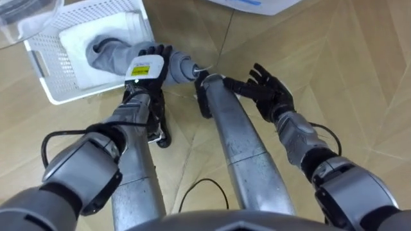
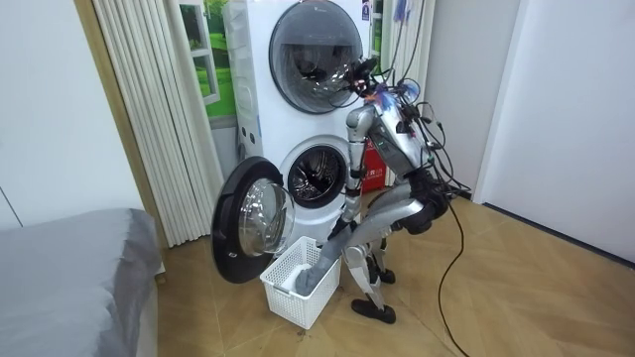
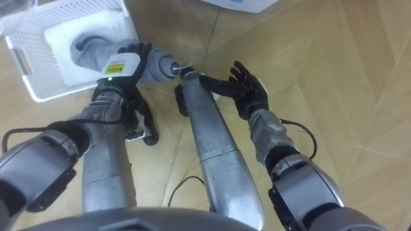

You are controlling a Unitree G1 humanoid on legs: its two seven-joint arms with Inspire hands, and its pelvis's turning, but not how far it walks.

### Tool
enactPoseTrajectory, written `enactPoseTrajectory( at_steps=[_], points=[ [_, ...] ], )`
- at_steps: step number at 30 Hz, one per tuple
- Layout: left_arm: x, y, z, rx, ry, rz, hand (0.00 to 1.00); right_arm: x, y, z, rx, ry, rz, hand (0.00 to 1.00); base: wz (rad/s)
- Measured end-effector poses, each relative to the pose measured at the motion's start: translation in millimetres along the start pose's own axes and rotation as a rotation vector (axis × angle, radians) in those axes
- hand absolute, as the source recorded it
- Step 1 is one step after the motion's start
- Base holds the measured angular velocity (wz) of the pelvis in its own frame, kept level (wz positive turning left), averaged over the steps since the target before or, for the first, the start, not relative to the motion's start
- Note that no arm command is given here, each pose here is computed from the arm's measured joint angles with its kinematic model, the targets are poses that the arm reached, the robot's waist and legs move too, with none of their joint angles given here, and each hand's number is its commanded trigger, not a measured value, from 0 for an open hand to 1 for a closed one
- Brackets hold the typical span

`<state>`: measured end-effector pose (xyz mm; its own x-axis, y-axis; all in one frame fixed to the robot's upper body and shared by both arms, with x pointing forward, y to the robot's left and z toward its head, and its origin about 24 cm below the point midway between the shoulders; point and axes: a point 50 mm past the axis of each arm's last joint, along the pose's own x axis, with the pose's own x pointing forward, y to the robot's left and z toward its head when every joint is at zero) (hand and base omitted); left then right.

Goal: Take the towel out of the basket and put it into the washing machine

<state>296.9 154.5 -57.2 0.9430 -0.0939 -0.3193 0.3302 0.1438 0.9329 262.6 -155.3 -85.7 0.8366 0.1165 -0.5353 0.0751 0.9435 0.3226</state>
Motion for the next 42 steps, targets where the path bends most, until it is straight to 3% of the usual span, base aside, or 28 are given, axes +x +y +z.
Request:
enactPoseTrajectory(
  at_steps=[9, 32, 42],
  points=[
    [7.5, 18.0, -3, 0.044, -0.012, 0.052, 1.00, -1, -1, -2, -0.005, 0.006, 0.001, 0.00, 0.00],
    [5.8, 16.2, -4, 0.066, -0.018, 0.066, 1.00, -16, -23, -33, -0.075, 0.140, -0.099, 0.00, 0.00],
    [1.2, 19.0, 0, -0.134, -0.014, 0.238, 1.00, -28, -48, -43, -0.221, 0.186, -0.221, 0.00, 0.04]
  ],
)
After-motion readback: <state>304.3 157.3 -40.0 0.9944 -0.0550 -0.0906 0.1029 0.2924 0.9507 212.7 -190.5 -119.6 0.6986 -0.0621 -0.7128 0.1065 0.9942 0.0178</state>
